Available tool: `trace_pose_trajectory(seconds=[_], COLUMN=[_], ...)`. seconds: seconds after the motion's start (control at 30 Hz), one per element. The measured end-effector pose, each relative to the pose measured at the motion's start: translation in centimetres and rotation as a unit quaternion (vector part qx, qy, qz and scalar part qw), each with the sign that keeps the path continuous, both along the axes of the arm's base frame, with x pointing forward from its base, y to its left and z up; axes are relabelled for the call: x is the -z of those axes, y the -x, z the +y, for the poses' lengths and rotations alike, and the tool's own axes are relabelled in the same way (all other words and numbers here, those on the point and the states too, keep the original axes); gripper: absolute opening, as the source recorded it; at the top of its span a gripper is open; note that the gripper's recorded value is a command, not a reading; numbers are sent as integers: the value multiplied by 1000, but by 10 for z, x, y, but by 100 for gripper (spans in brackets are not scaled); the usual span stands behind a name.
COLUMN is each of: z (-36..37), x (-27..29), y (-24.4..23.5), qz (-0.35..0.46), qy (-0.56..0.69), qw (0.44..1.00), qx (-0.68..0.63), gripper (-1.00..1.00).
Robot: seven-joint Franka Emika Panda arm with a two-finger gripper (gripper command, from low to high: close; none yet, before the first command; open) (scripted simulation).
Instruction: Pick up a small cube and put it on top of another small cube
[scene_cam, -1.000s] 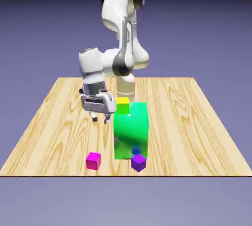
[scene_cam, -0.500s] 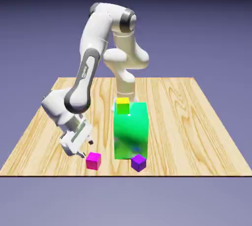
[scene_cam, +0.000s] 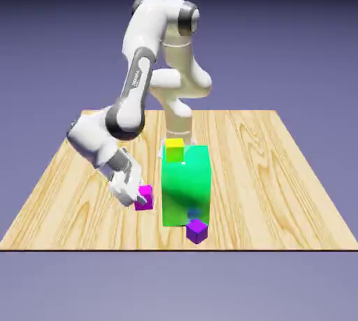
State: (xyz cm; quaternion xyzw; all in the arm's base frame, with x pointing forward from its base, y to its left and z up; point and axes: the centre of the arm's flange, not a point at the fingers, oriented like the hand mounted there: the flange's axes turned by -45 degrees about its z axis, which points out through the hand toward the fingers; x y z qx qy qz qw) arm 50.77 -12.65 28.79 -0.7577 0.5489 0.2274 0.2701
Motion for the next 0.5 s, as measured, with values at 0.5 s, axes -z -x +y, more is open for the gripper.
trace_pose_trajectory(seconds=[0.5], z=[84], x=[-154], y=[57], qz=[20], qy=[96], qw=[887], qx=[-450], gripper=[-100])
